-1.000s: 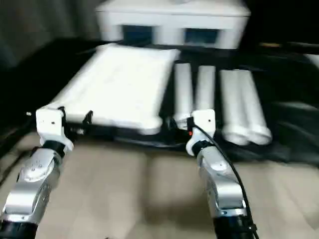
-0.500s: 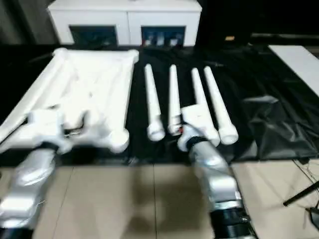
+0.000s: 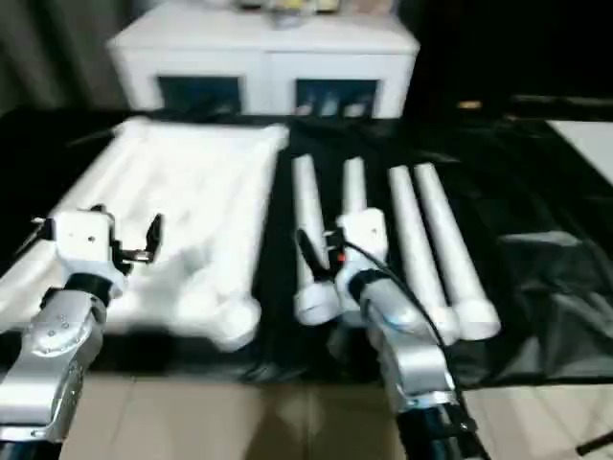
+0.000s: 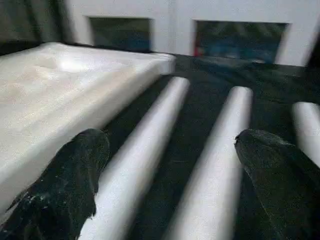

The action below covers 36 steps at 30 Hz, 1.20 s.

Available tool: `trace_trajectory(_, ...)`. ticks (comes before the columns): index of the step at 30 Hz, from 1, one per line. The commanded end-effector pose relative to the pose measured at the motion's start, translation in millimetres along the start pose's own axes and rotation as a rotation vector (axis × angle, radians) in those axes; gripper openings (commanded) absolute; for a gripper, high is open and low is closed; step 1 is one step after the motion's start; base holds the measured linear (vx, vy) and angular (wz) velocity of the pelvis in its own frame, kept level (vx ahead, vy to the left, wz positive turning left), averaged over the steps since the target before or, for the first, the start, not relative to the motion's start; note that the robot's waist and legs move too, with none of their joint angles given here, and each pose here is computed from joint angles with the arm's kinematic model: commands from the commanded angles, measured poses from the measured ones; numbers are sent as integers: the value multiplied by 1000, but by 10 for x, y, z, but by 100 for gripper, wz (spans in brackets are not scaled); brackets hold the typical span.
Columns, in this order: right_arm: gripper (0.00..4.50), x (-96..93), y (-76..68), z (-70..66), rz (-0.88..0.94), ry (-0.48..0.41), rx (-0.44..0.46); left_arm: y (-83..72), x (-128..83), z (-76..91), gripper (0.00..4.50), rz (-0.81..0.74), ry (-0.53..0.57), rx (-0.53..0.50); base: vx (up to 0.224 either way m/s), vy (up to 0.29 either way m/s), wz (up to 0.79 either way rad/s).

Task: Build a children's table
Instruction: Move to table

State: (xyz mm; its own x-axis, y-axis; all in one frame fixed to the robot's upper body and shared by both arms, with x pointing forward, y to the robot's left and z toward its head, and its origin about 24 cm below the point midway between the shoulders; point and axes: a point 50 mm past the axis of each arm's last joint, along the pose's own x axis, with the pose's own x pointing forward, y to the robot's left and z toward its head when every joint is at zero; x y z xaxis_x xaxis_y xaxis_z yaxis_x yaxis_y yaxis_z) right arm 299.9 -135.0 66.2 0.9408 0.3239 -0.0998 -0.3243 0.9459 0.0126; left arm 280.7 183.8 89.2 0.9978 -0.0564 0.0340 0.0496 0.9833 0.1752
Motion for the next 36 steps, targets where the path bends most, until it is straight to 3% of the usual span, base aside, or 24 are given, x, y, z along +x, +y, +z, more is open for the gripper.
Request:
trace_trajectory(1,450,29,58,64,17,-27,8,47,7,33,445,-11,-7,13,160,-81,4)
trace_trajectory(7,450,8,38,126,61,-41,-13,-59,23,12,445,-98,-7,-25,157,52,2)
trace_trajectory(12,450,-62,-59,208,149,-36,-66,-173,-112,-9,445,-449,-21,-62,139,111,2)
trace_trajectory(17,450,-87,-93,240,191,-21,-67,-111,-162,-17,445,-570,25,-51,0,0,0)
trace_trajectory(21,450,-198,-5,273,386,5,-112,-11,-250,0,445,-753,87,-7,0,0,0)
trace_trajectory(28,450,-334,33,294,564,51,-147,30,-303,-34,445,-911,178,47,-54,-12,8)
trace_trajectory(32,450,-439,30,300,670,96,-210,92,-393,-86,445,-1026,305,69,0,0,0)
trace_trajectory(36,450,-518,59,310,756,138,-249,145,-415,-131,406,-1058,362,108,0,0,0)
